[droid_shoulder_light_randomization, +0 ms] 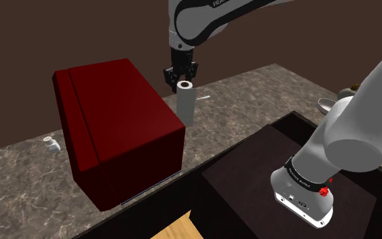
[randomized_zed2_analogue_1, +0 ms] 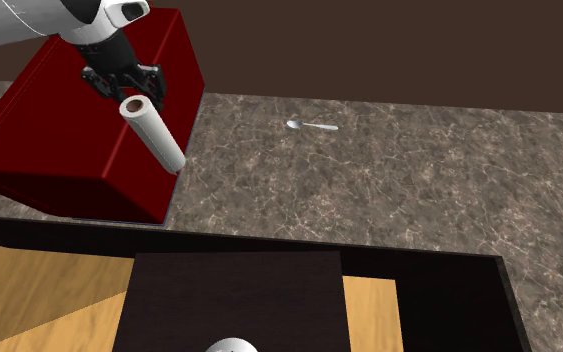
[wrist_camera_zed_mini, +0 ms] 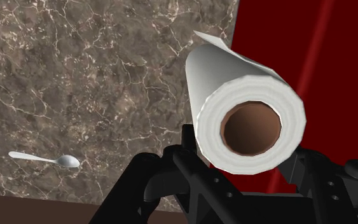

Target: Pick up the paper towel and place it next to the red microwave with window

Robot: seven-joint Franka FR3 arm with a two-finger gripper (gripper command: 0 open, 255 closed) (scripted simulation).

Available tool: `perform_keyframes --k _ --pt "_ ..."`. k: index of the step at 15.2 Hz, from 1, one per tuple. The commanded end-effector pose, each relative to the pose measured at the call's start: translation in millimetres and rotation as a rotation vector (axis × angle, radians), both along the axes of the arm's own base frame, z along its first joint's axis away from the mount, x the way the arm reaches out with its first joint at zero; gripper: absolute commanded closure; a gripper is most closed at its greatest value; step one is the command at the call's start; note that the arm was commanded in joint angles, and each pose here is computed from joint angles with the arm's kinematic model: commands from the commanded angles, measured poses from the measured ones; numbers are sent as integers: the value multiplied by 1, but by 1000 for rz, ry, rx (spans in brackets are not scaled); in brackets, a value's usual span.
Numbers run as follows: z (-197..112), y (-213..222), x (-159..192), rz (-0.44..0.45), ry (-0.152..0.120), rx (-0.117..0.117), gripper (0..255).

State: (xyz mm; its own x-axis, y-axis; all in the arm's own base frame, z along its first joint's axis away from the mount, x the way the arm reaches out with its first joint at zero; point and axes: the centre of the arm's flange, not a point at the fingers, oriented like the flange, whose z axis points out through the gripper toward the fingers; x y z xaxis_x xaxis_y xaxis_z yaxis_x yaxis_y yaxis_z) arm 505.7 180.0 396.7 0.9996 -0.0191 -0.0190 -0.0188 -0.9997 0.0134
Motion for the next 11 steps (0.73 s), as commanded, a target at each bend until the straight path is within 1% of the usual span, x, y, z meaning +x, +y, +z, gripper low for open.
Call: perform_keyframes --k 1,11 --pt "-11 0 1 0 0 0 255" --pt "-64 0 1 0 0 0 255"
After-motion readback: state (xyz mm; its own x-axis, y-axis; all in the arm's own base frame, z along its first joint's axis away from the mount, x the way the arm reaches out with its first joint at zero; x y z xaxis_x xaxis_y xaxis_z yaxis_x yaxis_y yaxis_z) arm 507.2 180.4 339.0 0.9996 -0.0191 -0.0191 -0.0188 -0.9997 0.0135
